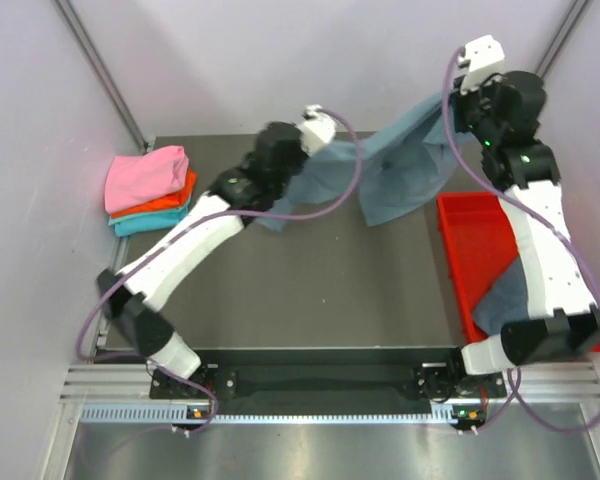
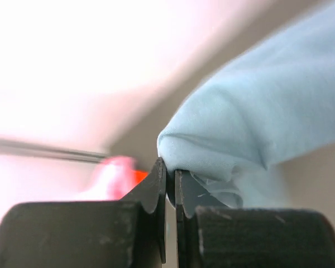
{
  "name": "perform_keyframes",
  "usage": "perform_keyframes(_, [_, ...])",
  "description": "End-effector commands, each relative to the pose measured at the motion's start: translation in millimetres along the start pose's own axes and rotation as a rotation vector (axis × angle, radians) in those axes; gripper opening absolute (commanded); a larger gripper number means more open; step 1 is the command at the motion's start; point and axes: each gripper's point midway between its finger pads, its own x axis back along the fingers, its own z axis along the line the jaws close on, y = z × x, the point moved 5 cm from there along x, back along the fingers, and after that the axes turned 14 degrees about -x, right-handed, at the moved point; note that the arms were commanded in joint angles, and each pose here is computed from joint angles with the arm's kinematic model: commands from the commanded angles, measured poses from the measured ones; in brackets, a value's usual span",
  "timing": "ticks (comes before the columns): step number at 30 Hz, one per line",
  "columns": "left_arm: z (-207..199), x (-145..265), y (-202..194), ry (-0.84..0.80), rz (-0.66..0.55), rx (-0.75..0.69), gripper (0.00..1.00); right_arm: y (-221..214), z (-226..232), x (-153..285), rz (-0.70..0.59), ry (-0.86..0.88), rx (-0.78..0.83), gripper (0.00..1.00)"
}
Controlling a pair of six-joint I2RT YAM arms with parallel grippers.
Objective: Fold and stack the t-shirts
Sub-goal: Flatten the tshirt out
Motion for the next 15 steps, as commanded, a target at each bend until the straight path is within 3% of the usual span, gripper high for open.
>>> perform_keyframes(1, [71,48,12,0.259,-0.093,-0.026,0.00,48,8,66,-0.181,0.086,-0.030,0.00])
perform_keyframes(9, [127,120,16,0.396,-0.246,-0.024,0.00,49,34,180,-0.304,0.241,-0.082,0.00])
perform_keyframes(15, [138,167,11,0.399,-0.396,0.000,0.00,62,44,251,-0.389,0.307,-0.129,0.00])
